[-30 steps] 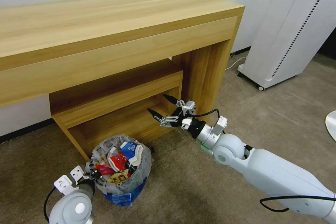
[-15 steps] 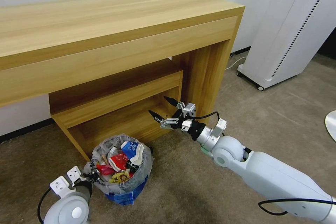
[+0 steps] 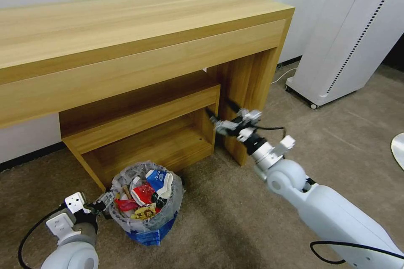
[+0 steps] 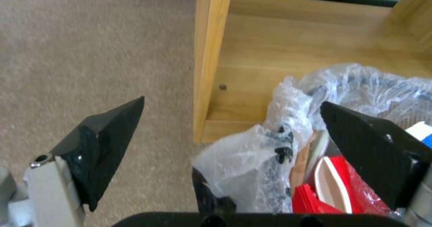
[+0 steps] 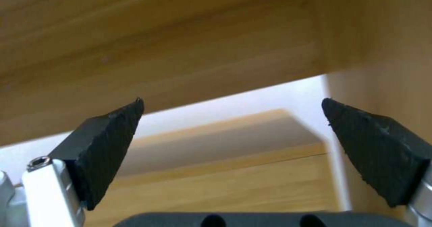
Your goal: Pick up the trash bin and place the garbage on the floor into it.
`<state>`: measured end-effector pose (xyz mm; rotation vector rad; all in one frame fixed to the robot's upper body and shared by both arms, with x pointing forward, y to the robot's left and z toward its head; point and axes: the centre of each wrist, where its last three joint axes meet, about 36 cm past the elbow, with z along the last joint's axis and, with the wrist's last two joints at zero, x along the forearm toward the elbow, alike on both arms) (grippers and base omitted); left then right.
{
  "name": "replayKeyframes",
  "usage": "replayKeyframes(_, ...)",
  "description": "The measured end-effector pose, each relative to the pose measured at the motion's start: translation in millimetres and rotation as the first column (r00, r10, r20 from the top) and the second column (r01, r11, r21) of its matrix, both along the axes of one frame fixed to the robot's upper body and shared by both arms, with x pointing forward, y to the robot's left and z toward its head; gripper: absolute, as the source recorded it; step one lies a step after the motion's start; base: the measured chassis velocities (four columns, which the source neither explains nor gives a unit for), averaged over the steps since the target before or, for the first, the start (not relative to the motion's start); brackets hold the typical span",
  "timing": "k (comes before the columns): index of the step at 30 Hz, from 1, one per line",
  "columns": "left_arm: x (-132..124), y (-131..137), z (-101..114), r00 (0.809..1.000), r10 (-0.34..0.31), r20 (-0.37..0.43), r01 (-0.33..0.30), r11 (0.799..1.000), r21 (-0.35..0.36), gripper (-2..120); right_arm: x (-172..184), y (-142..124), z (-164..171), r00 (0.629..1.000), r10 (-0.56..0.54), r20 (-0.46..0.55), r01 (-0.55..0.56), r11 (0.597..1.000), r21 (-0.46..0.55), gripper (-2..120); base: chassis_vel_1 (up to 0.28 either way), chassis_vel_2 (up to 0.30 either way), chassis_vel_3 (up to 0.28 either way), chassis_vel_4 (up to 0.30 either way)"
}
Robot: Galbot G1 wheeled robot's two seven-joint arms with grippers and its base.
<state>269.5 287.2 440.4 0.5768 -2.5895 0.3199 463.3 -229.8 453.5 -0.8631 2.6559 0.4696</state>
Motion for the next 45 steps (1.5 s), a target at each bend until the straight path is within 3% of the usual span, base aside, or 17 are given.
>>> replayKeyframes(7, -12, -3, 8, 0.997, -0.032, 0.063, 0.027, 0.996, 0.083, 99, -18, -27, 3, 0.988, -0.145, 0.044, 0.144, 0.989, 0.013, 100, 0.000, 0.000, 0.000, 0.000)
replayKeyframes(14, -25, -7, 13, 0.990, -0.080, 0.118, 0.059, 0.983, 0.172, 99, -36, -60, 10, 0.927, -0.365, 0.093, 0.367, 0.930, -0.009, 100, 0.000, 0.000, 0.000, 0.000)
replayKeyframes(16, -28, -8, 16, 0.987, -0.094, 0.132, 0.065, 0.977, 0.203, 99, -50, -77, 8, 0.883, -0.459, 0.098, 0.465, 0.884, -0.047, 100, 0.000, 0.000, 0.000, 0.000)
replayKeyframes(17, -28, -8, 16, 0.987, -0.094, 0.132, 0.065, 0.977, 0.203, 99, -50, -77, 8, 0.883, -0.459, 0.098, 0.465, 0.884, -0.047, 100, 0.000, 0.000, 0.000, 0.000)
replayKeyframes(20, -32, -10, 23, 0.984, -0.101, 0.150, 0.066, 0.973, 0.223, 99, -70, -99, 9, 0.795, -0.603, 0.066, 0.606, 0.786, -0.118, 100, 0.000, 0.000, 0.000, 0.000)
replayKeyframes(21, -32, -10, 23, 0.984, -0.101, 0.150, 0.066, 0.973, 0.223, 99, -70, -99, 9, 0.795, -0.603, 0.066, 0.606, 0.786, -0.118, 100, 0.000, 0.000, 0.000, 0.000)
replayKeyframes(24, -35, -10, 26, 0.980, -0.111, 0.164, 0.063, 0.960, 0.272, 99, -88, -107, 4, 0.728, -0.685, 0.011, 0.678, 0.717, -0.162, 100, 0.000, 0.000, 0.000, 0.000)
replayKeyframes(25, -35, -10, 26, 0.980, -0.111, 0.164, 0.063, 0.960, 0.272, 99, -88, -107, 4, 0.728, -0.685, 0.011, 0.678, 0.717, -0.162, 100, 0.000, 0.000, 0.000, 0.000)
replayKeyframes(28, -37, -11, 28, 0.976, -0.127, 0.175, 0.071, 0.953, 0.295, 99, -108, -104, -6, 0.682, -0.730, -0.044, 0.711, 0.676, -0.193, 100, 0.000, 0.000, 0.000, 0.000)
replayKeyframes(34, -35, -9, 27, 0.973, -0.154, 0.172, 0.097, 0.949, 0.300, 100, -122, -94, -21, 0.666, -0.742, -0.076, 0.715, 0.664, -0.218, 100, 0.000, 0.000, 0.000, 0.000)
replayKeyframes(41, -25, -4, 13, 0.967, -0.172, 0.190, 0.108, 0.946, 0.306, 100, -133, -71, -62, 0.677, -0.722, -0.144, 0.665, 0.683, -0.303, 100, 0.000, 0.000, 0.000, 0.000)
replayKeyframes(45, -22, -3, 7, 0.964, -0.175, 0.199, 0.107, 0.944, 0.314, 100, -135, -61, -74, 0.670, -0.721, -0.177, 0.659, 0.688, -0.304, 100, 0.000, 0.000, 0.000, 0.000)
